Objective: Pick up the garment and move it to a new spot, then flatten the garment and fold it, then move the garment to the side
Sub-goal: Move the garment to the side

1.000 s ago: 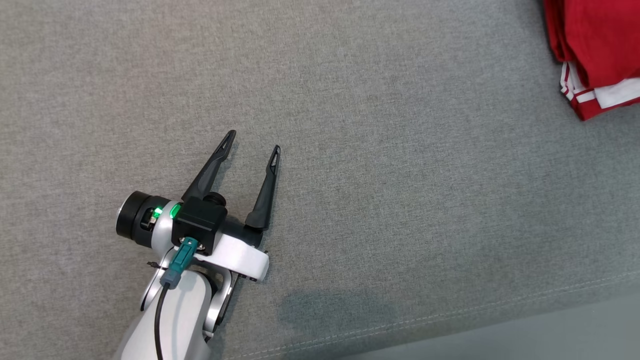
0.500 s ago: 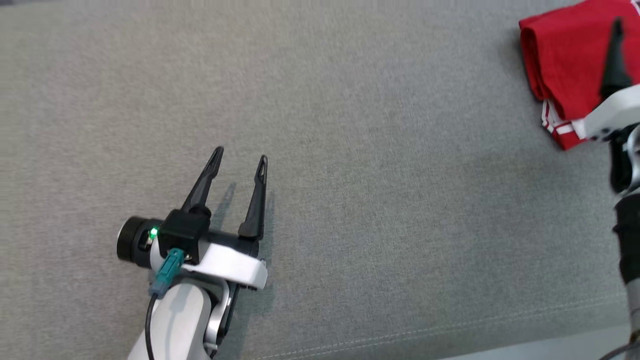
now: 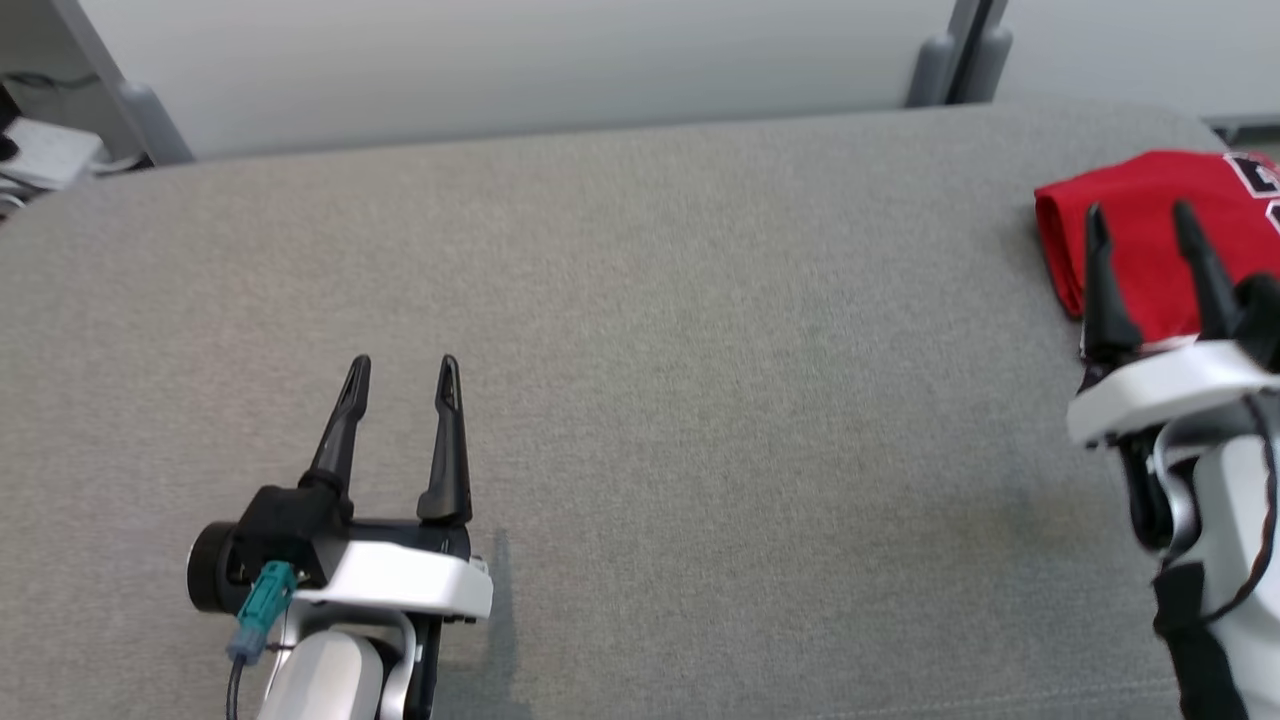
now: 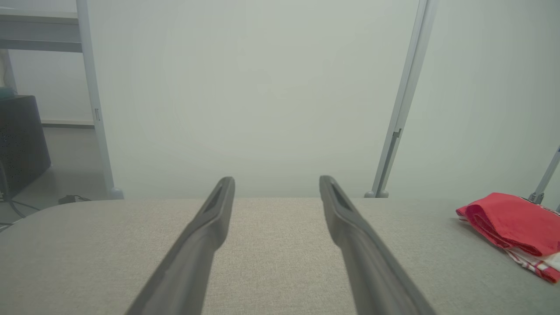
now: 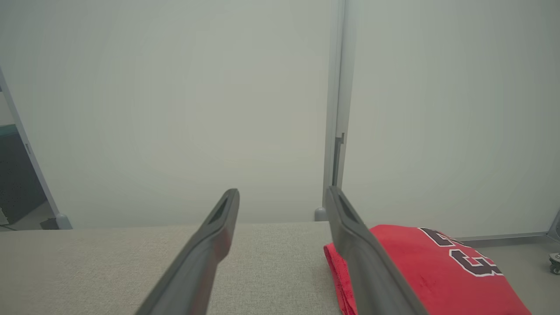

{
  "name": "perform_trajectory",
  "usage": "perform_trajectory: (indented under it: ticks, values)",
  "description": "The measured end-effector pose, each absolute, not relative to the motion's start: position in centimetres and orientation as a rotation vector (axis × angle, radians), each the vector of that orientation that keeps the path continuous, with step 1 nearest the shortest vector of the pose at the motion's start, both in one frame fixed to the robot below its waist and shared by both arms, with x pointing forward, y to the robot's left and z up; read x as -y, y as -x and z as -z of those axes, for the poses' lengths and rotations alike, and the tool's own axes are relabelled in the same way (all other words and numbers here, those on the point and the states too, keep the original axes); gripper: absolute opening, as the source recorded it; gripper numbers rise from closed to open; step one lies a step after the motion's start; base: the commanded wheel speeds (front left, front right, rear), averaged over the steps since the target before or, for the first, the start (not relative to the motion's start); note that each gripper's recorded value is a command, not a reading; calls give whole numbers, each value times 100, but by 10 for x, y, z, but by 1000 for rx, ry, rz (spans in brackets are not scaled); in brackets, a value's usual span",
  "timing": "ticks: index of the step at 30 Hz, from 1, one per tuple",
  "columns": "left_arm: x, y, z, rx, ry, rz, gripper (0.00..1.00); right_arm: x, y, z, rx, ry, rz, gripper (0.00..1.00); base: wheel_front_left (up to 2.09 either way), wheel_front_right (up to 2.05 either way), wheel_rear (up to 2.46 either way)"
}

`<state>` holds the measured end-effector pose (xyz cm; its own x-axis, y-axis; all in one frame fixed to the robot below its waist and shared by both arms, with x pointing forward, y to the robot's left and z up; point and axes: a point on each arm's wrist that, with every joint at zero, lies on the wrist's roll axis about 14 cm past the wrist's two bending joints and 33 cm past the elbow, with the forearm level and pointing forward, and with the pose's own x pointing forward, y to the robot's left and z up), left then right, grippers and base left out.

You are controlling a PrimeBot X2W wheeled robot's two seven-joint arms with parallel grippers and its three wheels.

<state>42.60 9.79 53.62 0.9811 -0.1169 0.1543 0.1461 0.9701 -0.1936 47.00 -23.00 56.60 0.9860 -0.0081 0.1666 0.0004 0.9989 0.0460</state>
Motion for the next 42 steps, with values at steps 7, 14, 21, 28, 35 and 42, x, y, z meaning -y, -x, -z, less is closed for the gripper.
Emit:
perform_trajectory:
  ticks: [7,14,21,28,35,42]
  values:
    - [-116,-399,-550,182,190,89,100,209,-443,-570,189,-60,-43,100,0,0,0]
    - [-133,-377,-563,227,184,52,100,189,-419,-580,235,-81,-98,100,0,0,0]
    - [-138,-357,-561,227,183,59,100,187,-393,-563,210,-113,-98,100,0,0,0]
    - [-140,-337,-544,187,159,71,100,189,-360,-549,197,-138,-78,100,0,0,0]
    - [-138,-322,-525,135,152,75,100,173,-334,-534,167,-159,-111,100,0,0,0]
    - [-135,-319,-513,100,137,80,100,176,-329,-530,158,-164,-102,100,0,0,0]
